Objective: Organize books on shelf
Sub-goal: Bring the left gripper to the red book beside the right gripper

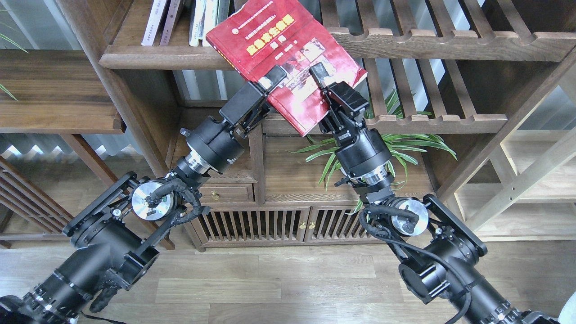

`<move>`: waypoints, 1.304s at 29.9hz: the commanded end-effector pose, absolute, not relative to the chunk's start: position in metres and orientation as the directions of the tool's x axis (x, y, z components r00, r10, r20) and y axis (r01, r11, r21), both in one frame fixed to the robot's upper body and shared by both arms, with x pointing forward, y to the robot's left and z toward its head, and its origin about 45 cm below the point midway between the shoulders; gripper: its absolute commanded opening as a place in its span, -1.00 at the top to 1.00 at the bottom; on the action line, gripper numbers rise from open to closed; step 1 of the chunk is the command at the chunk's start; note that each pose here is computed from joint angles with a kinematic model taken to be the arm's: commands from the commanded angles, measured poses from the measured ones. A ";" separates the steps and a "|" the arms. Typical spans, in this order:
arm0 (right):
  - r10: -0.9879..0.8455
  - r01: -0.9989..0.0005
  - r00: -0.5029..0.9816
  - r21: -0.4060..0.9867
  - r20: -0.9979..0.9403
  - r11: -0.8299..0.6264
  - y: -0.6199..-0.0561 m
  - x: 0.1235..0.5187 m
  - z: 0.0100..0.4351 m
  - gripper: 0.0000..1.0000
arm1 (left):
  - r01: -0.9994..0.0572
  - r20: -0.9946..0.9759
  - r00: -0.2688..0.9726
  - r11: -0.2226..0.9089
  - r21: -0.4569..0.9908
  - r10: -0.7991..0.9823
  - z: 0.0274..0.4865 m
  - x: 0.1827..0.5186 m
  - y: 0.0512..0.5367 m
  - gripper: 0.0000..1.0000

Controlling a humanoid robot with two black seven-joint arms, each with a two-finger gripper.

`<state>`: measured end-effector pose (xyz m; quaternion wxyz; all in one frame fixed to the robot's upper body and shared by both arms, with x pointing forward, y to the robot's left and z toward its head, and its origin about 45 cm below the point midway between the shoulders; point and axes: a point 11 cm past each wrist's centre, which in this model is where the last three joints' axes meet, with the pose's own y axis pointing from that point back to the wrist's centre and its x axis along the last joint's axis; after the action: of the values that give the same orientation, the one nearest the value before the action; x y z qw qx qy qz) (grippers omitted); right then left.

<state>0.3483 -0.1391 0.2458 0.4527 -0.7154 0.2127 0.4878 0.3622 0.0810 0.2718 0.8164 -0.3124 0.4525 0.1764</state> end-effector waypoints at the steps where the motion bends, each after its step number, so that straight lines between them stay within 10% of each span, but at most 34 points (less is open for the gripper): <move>1: 0.135 -0.748 0.431 -0.437 -0.892 -0.500 -0.139 0.348 0.245 0.91 | -0.574 -0.848 0.530 0.739 -0.352 0.009 0.273 0.363 0.084 -0.96; 24: 0.135 -0.740 0.423 -0.427 -0.896 -0.519 -0.134 0.345 0.241 0.91 | -0.580 -0.830 0.557 0.724 -0.373 0.018 0.286 0.373 0.089 -0.93; 39: 0.132 -0.737 0.426 -0.429 -0.895 -0.522 -0.133 0.345 0.242 0.91 | -0.587 -0.832 0.554 0.721 -0.368 0.027 0.283 0.374 0.091 -0.51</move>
<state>0.3450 -0.1325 0.2414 0.4412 -0.7195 0.2098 0.4935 0.3745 0.0915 0.2842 0.8200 -0.3245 0.4329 0.1870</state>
